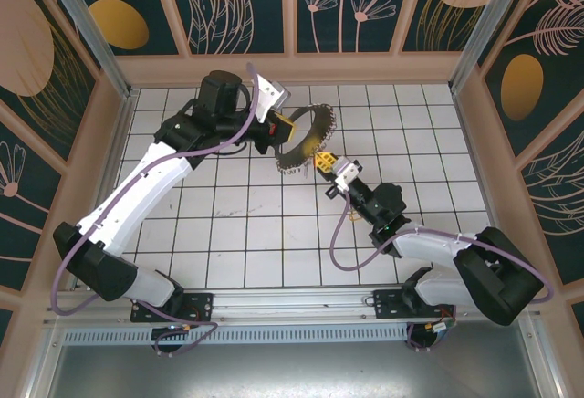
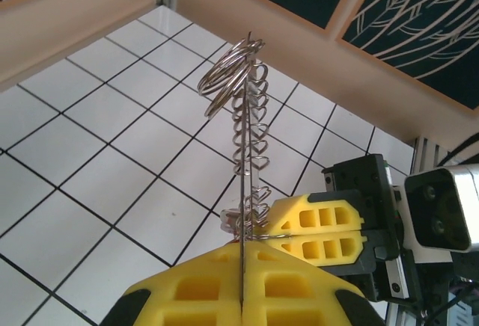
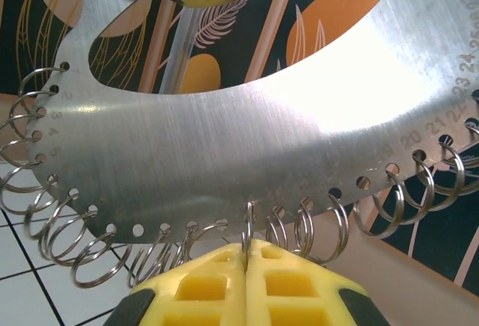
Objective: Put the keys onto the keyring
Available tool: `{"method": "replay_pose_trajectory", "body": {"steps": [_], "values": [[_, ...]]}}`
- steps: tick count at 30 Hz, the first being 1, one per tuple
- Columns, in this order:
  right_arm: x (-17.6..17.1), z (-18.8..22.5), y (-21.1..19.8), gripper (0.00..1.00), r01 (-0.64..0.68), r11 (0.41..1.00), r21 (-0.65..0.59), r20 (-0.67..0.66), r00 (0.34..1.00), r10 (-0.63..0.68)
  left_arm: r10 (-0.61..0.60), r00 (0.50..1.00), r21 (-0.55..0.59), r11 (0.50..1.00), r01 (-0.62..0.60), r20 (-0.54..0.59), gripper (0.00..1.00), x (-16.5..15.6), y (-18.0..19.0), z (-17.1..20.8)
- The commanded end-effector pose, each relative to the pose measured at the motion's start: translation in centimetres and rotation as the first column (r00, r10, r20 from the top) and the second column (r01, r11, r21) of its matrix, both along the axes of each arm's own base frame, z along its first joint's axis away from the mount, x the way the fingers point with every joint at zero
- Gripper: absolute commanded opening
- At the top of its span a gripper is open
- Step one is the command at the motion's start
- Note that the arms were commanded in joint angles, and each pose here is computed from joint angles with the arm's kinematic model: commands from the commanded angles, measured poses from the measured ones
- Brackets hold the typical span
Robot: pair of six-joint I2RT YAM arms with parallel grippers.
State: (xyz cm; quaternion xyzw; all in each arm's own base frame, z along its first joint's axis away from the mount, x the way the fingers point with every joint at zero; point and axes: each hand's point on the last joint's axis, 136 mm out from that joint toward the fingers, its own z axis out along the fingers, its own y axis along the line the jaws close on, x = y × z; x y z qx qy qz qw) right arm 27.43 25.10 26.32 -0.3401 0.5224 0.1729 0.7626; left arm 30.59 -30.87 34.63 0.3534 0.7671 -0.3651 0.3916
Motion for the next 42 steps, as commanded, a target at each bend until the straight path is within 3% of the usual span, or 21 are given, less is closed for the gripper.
{"method": "replay_pose_trajectory", "body": {"steps": [1, 5, 10, 16, 19, 28, 30, 33, 36, 42], "values": [[-0.7, 1.3, -0.8, 0.00, -0.017, 0.998, 0.060, 0.011, 1.000, 0.017, 0.147, 0.987, -0.079, 0.987, -0.142, 0.061, 0.00, 2.3, 0.8, 2.6], [-0.6, 1.4, -1.5, 0.00, -0.026, 0.997, 0.078, -0.007, 1.000, 0.027, 0.220, 0.975, -0.104, 0.971, -0.216, 0.025, 0.00, 3.2, 1.4, 2.1], [-0.4, 1.2, -1.8, 0.00, -0.093, 0.993, 0.068, -0.055, 0.994, 0.096, 0.266, 0.959, -0.158, 0.947, -0.278, -0.097, 0.00, 4.3, 1.4, 0.6], [-0.4, 0.7, -2.5, 0.00, -0.205, 0.978, 0.047, -0.138, 0.968, 0.210, 0.214, 0.940, -0.279, 0.916, -0.287, -0.265, 0.04, 4.8, 1.7, -0.7], [-0.6, 0.4, -2.3, 0.00, -0.256, 0.966, 0.024, -0.175, 0.951, 0.257, 0.182, 0.926, -0.314, 0.904, -0.290, -0.332, 0.13, 4.9, 1.4, -1.9], [0.5, -0.4, -1.9, 0.00, -0.293, 0.956, -0.005, -0.274, 0.920, 0.280, 0.134, 0.864, -0.338, 0.882, -0.327, -0.485, 0.24, 4.9, 0.5, -6.9], [0.8, -0.5, -1.9, 0.00, -0.291, 0.957, -0.003, -0.287, 0.917, 0.278, 0.149, 0.848, -0.317, 0.883, -0.345, -0.509, 0.25, 5.1, 0.5, -8.0], [1.1, -0.5, -2.0, 0.00, -0.279, 0.960, 0.009, -0.297, 0.916, 0.269, 0.172, 0.830, -0.291, 0.883, -0.369, -0.531, 0.35, 5.3, 0.6, -9.5], [1.8, -0.8, -2.1, 0.00, -0.260, 0.965, 0.014, -0.322, 0.913, 0.251, 0.192, 0.817, -0.270, 0.882, -0.387, -0.544, 0.36, 5.4, 0.9, -10.8], [3.0, -2.7, -2.1, 0.00, -0.232, 0.972, -0.020, -0.405, 0.891, 0.205, 0.268, 0.780, -0.216, 0.864, -0.454, -0.565, 0.47, 5.6, 1.9, -13.9]]}}
